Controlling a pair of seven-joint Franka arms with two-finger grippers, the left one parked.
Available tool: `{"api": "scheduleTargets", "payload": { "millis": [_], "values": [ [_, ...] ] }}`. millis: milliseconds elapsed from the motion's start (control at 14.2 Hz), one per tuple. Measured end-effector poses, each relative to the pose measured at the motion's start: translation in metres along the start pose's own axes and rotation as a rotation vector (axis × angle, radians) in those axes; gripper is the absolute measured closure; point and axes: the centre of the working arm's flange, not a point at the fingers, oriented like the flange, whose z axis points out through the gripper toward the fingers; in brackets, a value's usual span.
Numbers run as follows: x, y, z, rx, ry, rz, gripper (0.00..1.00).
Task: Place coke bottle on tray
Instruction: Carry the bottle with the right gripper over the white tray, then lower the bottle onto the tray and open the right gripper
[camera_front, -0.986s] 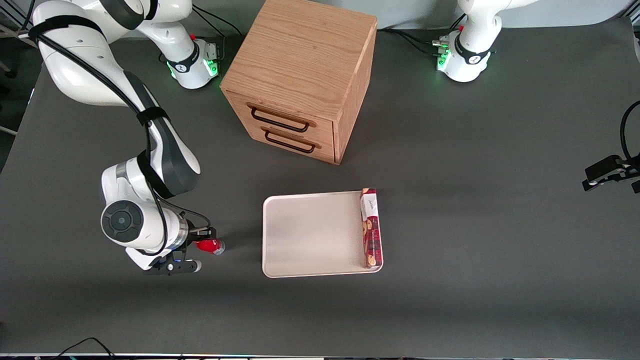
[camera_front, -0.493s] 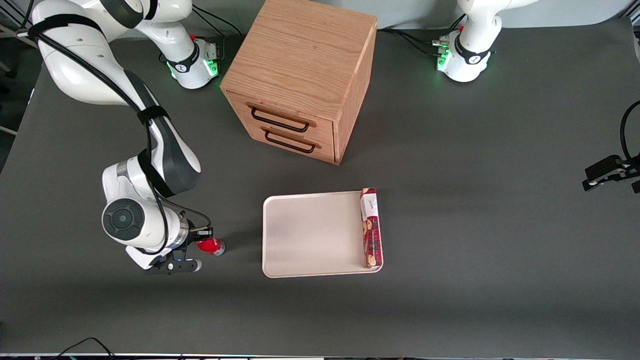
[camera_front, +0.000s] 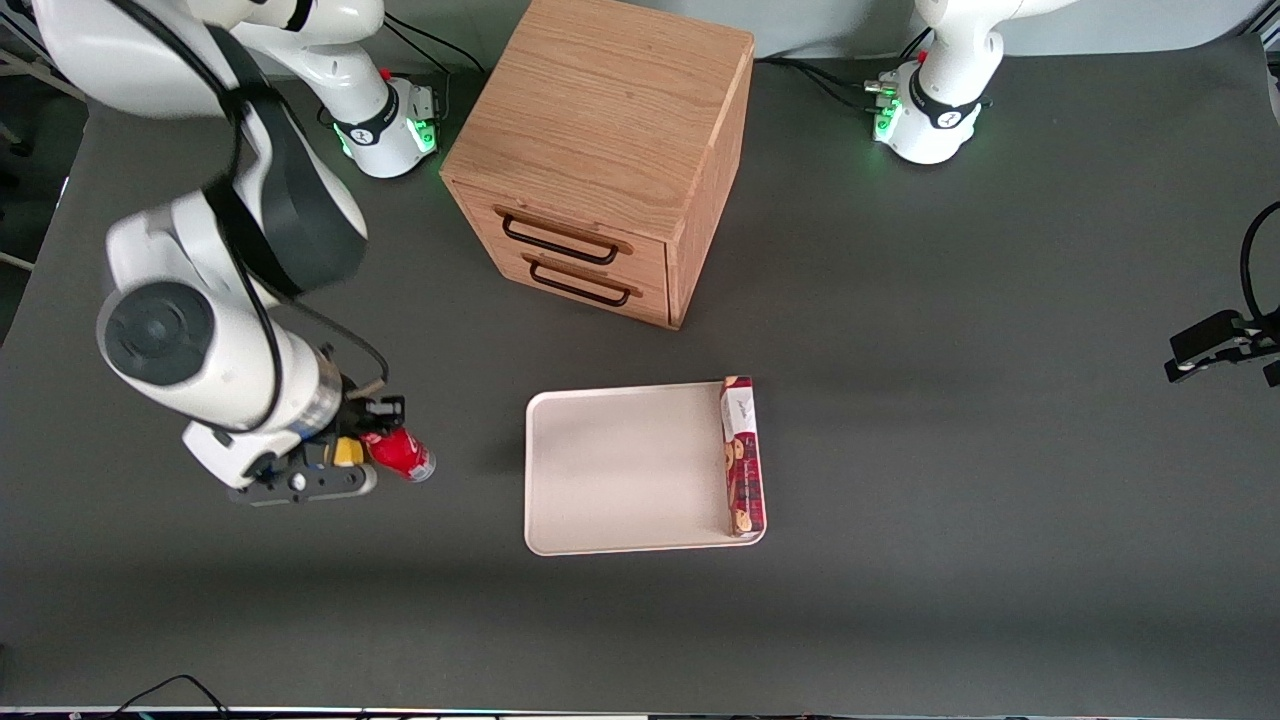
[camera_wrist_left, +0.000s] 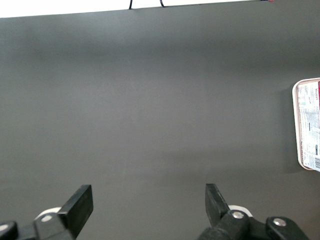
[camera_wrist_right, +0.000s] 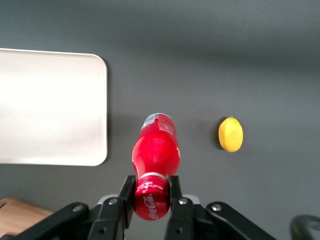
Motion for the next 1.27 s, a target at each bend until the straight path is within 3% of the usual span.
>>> {"api": "scheduleTargets", "payload": {
  "millis": [141, 423, 915, 1268],
  "values": [
    [-0.014, -0.024, -0.028, 0.037, 0.016, 0.069, 0.69],
    [-0.022, -0.113, 0.006, 0.093, -0.023, 0.242, 0.69],
    [0.013, -0.154, 0.138, 0.067, -0.063, 0.331, 0.69],
    [0.011, -0.165, 0.164, 0.072, -0.068, 0.356, 0.69]
  ]
}}
